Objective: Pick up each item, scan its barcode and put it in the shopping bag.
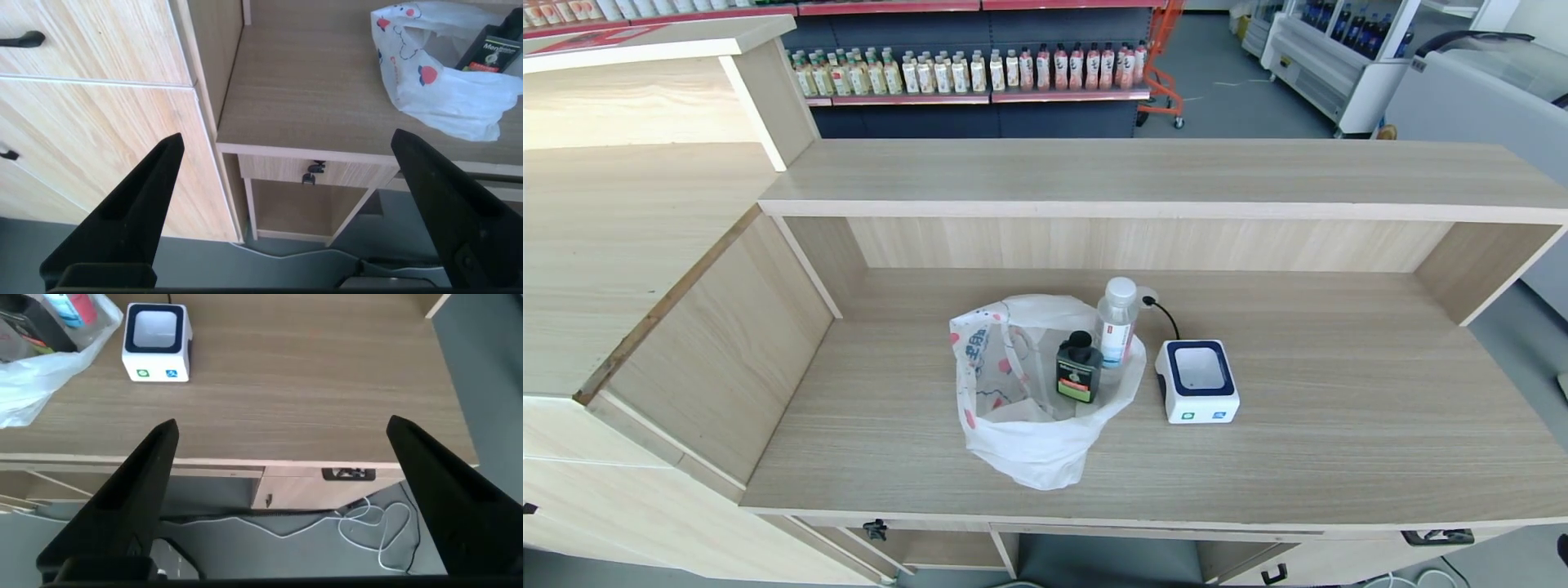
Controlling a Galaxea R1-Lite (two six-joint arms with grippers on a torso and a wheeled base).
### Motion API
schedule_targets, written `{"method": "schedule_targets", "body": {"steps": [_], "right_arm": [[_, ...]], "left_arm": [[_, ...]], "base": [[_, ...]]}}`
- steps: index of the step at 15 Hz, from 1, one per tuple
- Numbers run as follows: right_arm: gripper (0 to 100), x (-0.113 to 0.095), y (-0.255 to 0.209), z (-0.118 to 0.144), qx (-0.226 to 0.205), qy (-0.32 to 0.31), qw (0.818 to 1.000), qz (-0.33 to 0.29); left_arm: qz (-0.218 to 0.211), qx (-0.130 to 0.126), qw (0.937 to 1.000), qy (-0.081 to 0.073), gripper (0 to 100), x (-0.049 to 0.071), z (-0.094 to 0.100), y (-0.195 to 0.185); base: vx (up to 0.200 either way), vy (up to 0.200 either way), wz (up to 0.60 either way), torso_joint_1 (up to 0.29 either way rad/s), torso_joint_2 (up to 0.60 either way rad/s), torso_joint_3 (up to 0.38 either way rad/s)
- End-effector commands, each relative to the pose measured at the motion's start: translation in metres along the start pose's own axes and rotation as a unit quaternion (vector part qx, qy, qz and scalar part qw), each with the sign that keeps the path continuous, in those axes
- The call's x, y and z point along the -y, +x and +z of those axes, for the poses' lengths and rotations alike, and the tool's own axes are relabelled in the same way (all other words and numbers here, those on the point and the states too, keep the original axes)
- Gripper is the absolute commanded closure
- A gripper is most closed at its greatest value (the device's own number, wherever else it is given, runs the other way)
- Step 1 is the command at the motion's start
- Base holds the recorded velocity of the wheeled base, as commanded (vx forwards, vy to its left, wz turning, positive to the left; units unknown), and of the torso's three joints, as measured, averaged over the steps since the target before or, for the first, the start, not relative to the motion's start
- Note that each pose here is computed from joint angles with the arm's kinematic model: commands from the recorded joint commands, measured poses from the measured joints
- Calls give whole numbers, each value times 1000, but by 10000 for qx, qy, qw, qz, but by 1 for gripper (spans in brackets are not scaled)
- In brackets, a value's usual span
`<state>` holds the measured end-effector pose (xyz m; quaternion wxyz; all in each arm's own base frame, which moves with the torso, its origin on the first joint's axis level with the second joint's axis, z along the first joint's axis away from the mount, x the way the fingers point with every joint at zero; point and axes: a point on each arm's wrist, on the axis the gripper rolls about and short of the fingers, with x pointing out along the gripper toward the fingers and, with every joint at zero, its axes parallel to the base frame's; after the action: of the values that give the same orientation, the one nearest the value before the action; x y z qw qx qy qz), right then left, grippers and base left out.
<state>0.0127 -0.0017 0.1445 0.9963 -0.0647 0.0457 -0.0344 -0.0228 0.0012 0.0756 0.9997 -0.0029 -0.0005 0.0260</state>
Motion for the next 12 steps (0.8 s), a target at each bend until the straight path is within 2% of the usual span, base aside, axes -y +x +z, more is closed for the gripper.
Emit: {"method": "schedule_targets", "body": {"steps": [1,6,10,12], "right_arm": [[0,0,-12,-9,338,45,9994,-53],[0,-1,-16,-14,316,27,9995,-43],[0,-3,-27,-37,509,37,9987,17],[0,-4,-37,-52,524,39,9986,15]], "left_arm": [[1,3,10000,-2,0,0,0,0],[1,3,10000,-2,0,0,0,0],[9,3,10000,-17,0,0,0,0],[1,3,10000,-2,0,0,0,0]], "base": [[0,0,0,0,0,0],[0,0,0,0,0,0],[0,0,0,0,0,0],[0,-200,0,0,5,0]]}}
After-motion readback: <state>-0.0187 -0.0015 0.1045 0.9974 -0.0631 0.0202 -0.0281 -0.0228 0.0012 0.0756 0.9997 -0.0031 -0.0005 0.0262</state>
